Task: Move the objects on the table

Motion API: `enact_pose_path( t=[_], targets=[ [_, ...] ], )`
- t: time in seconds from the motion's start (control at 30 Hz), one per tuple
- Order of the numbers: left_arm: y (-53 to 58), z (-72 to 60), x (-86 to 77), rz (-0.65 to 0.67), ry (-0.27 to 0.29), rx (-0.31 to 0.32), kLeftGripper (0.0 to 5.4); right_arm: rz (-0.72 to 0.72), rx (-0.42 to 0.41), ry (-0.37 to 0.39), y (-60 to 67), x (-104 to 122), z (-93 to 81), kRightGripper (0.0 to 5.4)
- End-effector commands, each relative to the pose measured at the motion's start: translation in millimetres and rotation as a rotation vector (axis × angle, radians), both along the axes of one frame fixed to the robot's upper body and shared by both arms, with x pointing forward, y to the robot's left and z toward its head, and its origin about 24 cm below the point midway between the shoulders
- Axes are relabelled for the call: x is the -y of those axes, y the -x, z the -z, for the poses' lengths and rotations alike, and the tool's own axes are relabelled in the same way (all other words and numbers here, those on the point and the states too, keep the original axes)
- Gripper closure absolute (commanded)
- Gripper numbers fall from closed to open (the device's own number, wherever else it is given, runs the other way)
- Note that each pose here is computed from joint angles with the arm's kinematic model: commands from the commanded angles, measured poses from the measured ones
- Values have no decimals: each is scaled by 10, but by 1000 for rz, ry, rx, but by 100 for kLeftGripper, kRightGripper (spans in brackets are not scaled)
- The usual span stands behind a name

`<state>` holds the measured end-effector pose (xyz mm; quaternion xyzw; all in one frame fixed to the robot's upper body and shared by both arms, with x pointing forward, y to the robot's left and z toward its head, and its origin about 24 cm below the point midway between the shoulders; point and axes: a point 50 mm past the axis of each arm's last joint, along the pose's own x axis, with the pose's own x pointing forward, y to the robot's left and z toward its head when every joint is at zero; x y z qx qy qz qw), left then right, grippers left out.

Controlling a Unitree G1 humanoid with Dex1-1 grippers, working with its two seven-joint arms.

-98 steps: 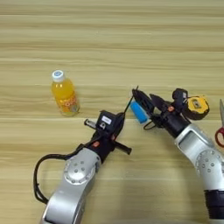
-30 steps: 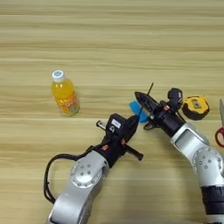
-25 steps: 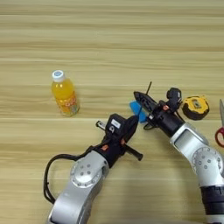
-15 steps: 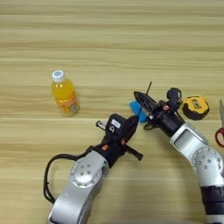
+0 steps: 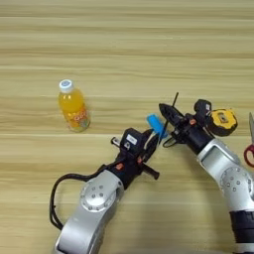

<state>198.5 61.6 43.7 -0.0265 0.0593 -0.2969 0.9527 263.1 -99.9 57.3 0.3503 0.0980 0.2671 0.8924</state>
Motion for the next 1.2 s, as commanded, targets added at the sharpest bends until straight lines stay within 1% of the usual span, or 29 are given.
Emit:
enact_pose_path(
  t=[0.03, 0.2, 0.27, 0.37, 0.43, 0.6, 0.67, 0.77, 0.93, 1.07, 1.2],
  targets=[
    [-18, -10, -3, -3, -13, 9, 404, 10, 8, 17, -22, -4, -13, 513],
    [-37, -21, -22, -13, -11, 16, 359, 19, 13, 25, -26, 9, -17, 513],
    [-62, -25, -51, -36, -12, 22, 339, 28, 19, 34, -28, 28, -27, 513],
    [-135, -31, -144, -101, -23, 42, 314, 48, 37, 72, -31, 65, -46, 513],
    [-191, -31, -227, -154, -43, 58, 298, 58, 43, 87, -30, 83, -50, 513],
    [-271, -19, -364, -238, -66, 81, 256, 98, 57, 137, -33, 147, -57, 513],
    [-307, 12, -417, -275, -76, 85, 242, 112, 62, 147, -31, 174, -66, 513],
    [-352, 87, -495, -325, -95, 84, 217, 142, 80, 213, -33, 228, -76, 513],
    [-364, 125, -516, -344, -95, 89, 170, 186, 82, 281, -21, 337, -60, 513],
    [-353, 129, -506, -343, -95, 94, 138, 229, 93, 363, 4, 471, -66, 513],
    [-351, 128, -505, -346, -102, 103, 102, 253, 84, 407, 43, 567, -57, 513]
  ],
)
